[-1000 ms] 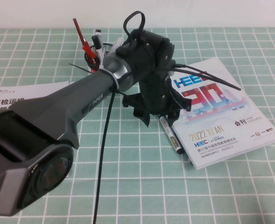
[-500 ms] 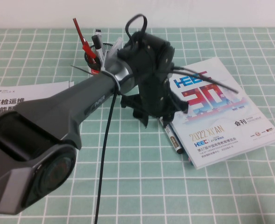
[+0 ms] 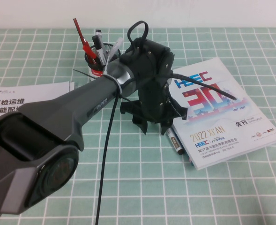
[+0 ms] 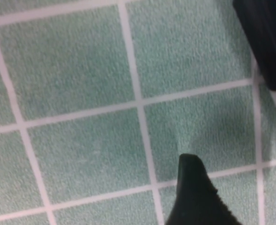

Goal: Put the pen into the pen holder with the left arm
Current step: Pick up the pen on the table

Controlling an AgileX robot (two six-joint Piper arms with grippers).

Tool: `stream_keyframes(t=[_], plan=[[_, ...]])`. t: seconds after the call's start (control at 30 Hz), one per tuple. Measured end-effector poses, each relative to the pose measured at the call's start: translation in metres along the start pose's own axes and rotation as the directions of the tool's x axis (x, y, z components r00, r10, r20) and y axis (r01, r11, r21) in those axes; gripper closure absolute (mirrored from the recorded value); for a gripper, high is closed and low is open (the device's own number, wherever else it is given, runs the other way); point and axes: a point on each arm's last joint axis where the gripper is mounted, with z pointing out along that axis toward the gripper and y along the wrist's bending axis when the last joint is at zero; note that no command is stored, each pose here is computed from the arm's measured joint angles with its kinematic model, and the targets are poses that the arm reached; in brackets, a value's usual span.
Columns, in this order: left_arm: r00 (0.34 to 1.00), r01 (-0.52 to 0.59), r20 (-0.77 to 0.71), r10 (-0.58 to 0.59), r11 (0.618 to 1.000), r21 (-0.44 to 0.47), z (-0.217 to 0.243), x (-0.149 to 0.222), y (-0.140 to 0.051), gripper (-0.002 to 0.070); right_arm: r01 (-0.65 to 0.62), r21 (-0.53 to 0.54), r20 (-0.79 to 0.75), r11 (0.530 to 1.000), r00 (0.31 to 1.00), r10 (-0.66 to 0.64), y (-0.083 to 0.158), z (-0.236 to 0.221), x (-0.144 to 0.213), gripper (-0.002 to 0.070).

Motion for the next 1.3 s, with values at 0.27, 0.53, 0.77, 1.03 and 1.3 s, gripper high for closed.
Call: stream_keyframes(t=[0.27, 0.53, 0.77, 1.03, 1.3], plan=[[1.000, -0.001, -0.005, 0.001, 1.000, 0.015, -0.005, -0.001, -0.002, 0.0340, 0.000, 0.000, 0.000, 1.000, 1.000, 0.000, 0.000, 0.000, 0.000, 0.0698], [0.998, -0.005, 0.055, 0.002, 0.998, 0.065, -0.019, -0.009, -0.007, 0.0508, 0.000, 0.000, 0.000, 1.000, 1.000, 0.000, 0.000, 0.000, 0.000, 0.0698], [0.999, -0.011, 0.050, 0.007, 0.997, 0.073, -0.017, -0.008, -0.008, 0.0585, 0.000, 0.000, 0.000, 1.000, 1.000, 0.000, 0.000, 0.000, 0.000, 0.0698], [1.000, -0.022, 0.014, 0.021, 0.995, 0.095, -0.005, -0.006, -0.011, 0.0590, 0.000, 0.000, 0.000, 1.000, 1.000, 0.000, 0.000, 0.000, 0.000, 0.0698], [1.000, -0.025, -0.010, 0.026, 0.991, 0.128, -0.006, -0.004, -0.014, 0.0591, 0.000, 0.000, 0.000, 1.000, 1.000, 0.000, 0.000, 0.000, 0.000, 0.0698]])
